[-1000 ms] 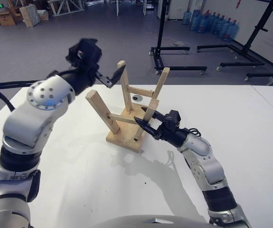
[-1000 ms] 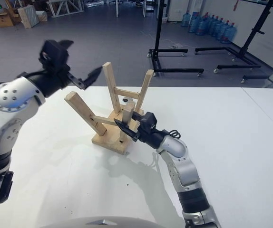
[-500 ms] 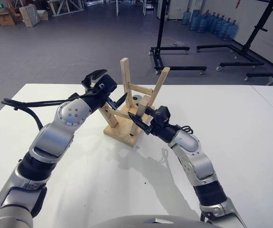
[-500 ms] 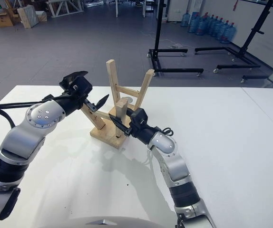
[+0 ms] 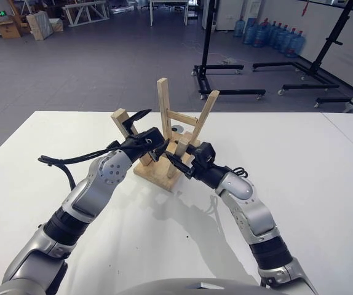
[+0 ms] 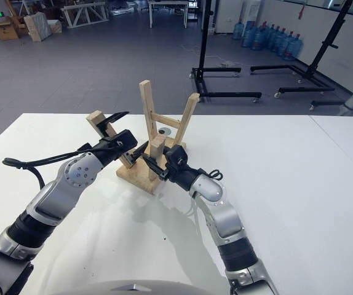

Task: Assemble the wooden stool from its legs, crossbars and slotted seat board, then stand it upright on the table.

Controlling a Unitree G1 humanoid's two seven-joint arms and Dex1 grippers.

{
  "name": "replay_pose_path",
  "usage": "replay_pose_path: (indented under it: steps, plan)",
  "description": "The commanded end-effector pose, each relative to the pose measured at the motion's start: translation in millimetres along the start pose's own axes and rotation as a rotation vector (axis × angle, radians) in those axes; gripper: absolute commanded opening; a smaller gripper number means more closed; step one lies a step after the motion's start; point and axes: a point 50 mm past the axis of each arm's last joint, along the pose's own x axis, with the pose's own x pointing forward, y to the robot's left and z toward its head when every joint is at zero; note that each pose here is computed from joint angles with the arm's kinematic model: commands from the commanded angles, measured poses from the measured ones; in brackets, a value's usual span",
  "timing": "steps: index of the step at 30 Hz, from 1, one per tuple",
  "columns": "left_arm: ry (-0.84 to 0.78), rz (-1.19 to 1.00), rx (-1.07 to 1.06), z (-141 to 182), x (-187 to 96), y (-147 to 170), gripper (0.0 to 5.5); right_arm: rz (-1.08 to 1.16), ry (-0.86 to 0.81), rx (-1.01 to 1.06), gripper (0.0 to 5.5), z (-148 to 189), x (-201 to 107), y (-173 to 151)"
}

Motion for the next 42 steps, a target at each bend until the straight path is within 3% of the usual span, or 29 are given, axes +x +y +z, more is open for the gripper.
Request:
replay_pose_path:
  steps: [1, 8, 10, 17, 24, 26, 28, 34, 38, 42]
  plan:
    - [0.117, -0.180, -0.055, -25, -8, -34, 5.40, -0.016, 0.039, 0.017, 2.10, -3, 8, -3]
    - [0.075, -0.228, -0.085, -21, -10, -44, 5.40, -0.022, 0.080, 0.048, 2.10, -4, 17, -3]
    - [0.057, -0.157, -0.108, -18, -7, -31, 5.40, -0.021, 0.100, 0.054, 2.10, -7, 15, -3]
    - [-0.229, 0.286, -0.320, 31, 0, 72, 5.40, -0.001, 0.148, 0.052, 2.10, -17, 3, -4]
    - [-0.507, 0.430, -0.398, 95, -28, 149, 5.40, 0.083, 0.173, 0.062, 2.10, -18, -6, -2]
    - [-0.476, 0.453, -0.443, 85, -38, 160, 5.40, 0.120, 0.167, 0.078, 2.09, -15, -11, -3]
    - [-0.390, 0.473, -0.513, 55, -50, 163, 5.40, 0.152, 0.159, 0.098, 2.09, -10, -17, -7]
    - [-0.246, 0.559, -0.908, -28, -93, 149, 5.40, 0.224, 0.175, 0.128, 2.09, -2, -39, -21]
    - [-0.086, 0.465, -0.959, -75, -108, 100, 5.40, 0.259, 0.191, 0.148, 2.09, -5, -48, -20]
    - [-0.051, 0.250, -1.049, -90, -99, 44, 5.40, 0.286, 0.197, 0.150, 2.09, -7, -48, -18]
